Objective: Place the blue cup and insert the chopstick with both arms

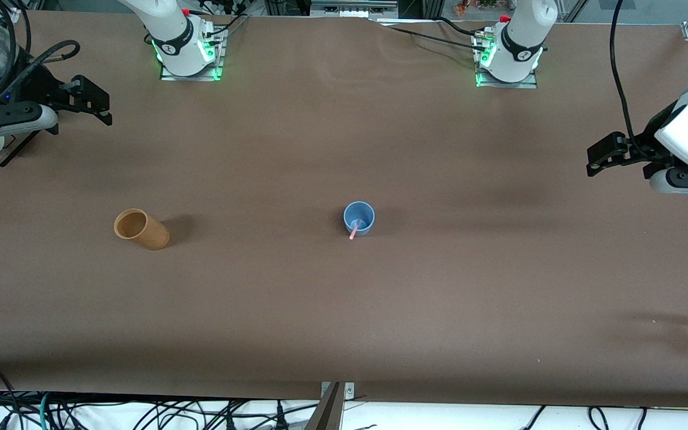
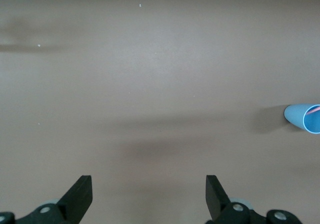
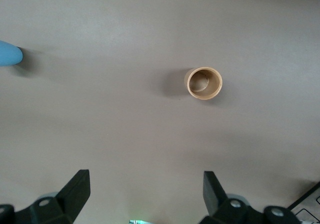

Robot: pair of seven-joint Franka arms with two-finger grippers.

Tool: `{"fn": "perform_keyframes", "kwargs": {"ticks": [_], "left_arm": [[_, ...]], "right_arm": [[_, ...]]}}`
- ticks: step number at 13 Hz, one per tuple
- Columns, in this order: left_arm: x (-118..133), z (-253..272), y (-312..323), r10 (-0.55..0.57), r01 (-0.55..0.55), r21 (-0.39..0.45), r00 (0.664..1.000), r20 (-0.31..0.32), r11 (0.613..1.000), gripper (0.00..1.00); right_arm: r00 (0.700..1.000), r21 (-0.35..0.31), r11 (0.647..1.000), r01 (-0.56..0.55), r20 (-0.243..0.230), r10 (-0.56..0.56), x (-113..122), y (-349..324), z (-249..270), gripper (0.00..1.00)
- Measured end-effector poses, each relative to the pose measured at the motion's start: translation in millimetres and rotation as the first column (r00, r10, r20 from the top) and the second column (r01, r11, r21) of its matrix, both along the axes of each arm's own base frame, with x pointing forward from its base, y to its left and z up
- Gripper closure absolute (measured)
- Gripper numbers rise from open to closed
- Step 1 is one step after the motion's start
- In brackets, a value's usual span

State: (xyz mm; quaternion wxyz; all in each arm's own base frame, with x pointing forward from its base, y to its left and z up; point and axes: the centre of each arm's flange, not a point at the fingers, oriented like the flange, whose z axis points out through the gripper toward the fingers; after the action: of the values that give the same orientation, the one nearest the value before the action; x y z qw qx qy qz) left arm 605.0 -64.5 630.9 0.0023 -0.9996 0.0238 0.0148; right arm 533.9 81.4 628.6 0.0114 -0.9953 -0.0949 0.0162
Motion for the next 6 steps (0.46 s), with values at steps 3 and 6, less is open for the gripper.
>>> {"fn": "perform_keyframes", "kwargs": {"ticks": [3, 6], "left_arm": [[0.1, -0.1, 0.1, -0.015, 0.015, 0.0, 1.0, 0.0, 1.0, 0.0], [1.0, -2.1, 0.2, -0.016, 0.016, 0.0, 1.0, -0.004, 1.0, 0.0]], "right_arm": [[1.0, -0.002, 1.0, 0.001, 0.005, -0.001, 5.9, 1.1, -1.2, 0.0], [1.0, -0.002, 1.0, 0.002, 0.014, -0.002, 6.5, 0.4, 2.6, 0.0]]}}
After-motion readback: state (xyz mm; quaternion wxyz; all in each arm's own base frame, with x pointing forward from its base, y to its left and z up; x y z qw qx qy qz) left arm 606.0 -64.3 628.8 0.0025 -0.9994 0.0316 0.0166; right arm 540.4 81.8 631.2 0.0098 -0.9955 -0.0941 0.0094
